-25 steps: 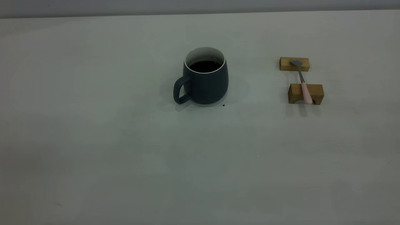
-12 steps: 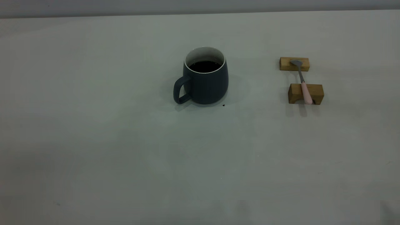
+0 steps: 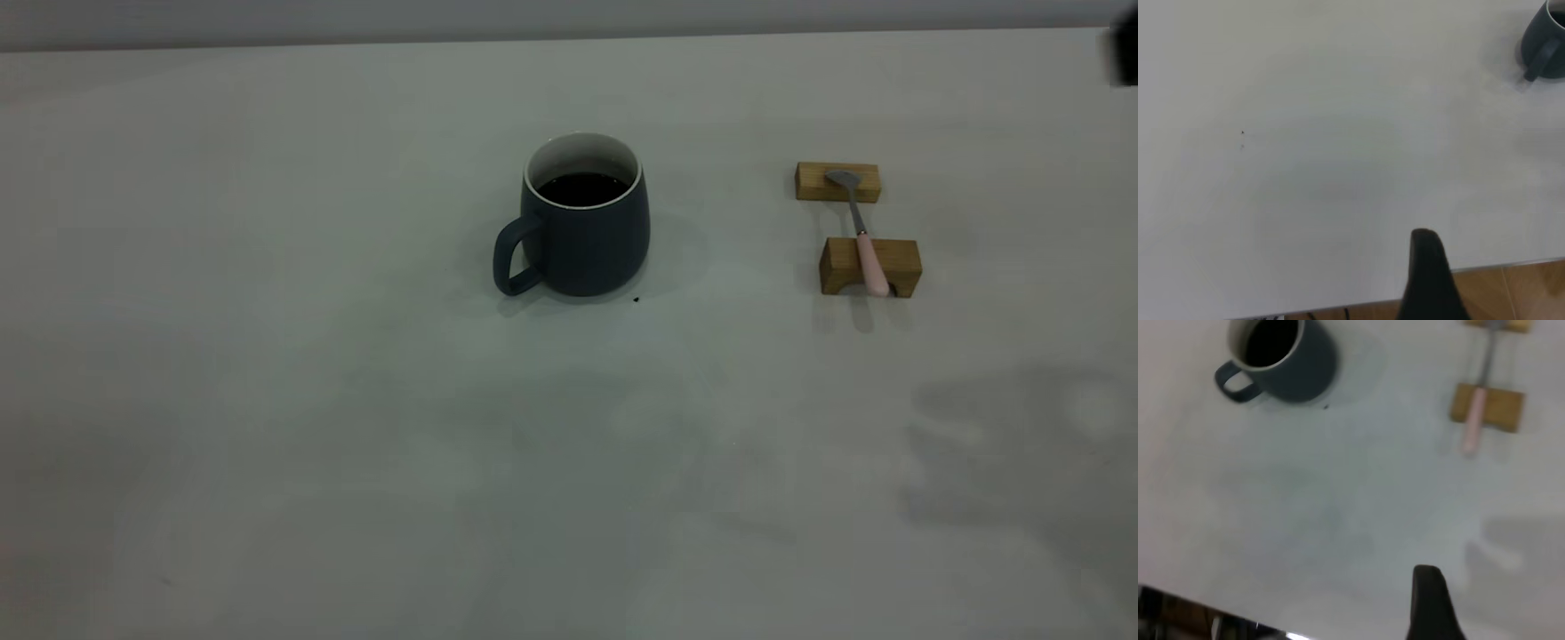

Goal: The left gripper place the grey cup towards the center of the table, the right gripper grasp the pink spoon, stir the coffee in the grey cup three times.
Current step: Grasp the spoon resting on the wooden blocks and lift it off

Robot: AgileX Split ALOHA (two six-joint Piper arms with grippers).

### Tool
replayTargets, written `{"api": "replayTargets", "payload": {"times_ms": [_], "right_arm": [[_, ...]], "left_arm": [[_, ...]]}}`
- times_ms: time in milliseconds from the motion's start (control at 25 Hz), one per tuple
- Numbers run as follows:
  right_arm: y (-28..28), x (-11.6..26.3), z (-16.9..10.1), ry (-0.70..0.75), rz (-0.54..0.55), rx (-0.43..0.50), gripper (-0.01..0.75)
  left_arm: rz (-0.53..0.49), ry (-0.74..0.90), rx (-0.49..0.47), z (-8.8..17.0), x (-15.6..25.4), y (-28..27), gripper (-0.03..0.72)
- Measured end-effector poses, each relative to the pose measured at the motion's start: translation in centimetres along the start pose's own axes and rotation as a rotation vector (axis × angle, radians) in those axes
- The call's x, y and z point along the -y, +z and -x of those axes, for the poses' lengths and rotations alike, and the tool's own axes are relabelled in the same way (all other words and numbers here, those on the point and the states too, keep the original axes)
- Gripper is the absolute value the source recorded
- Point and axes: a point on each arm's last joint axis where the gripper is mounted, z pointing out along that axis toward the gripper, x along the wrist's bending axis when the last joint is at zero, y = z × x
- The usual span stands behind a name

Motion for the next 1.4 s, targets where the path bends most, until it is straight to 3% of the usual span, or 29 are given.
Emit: {"api": "replayTargets", "payload": {"times_ms": [200, 360, 720, 1120, 1400], "right_arm": [[6.6, -2.6, -1.7, -0.058, -0.148, -0.067, 0.534], [11.7, -3.5, -2.2, -0.002, -0.285, -0.085, 0.534], [19.3, -4.6, 0.1, 0.149, -0.446, 0.056, 0.535], [24.3, -4.9, 2.2, 0.083, -0.571, 0.168, 0.535], [25.3, -4.2, 2.6, 0.085, -0.607, 0.181, 0.535]], "left_arm": [[0.000, 0.000, 0.000, 0.0, 0.0, 0.0, 0.568], [0.000, 0.000, 0.000, 0.0, 0.0, 0.0, 0.568], [0.000, 0.000, 0.000, 0.0, 0.0, 0.0, 0.568], [0.000, 0.000, 0.000, 0.0, 0.0, 0.0, 0.568], [0.000, 0.000, 0.000, 0.0, 0.0, 0.0, 0.568]]}}
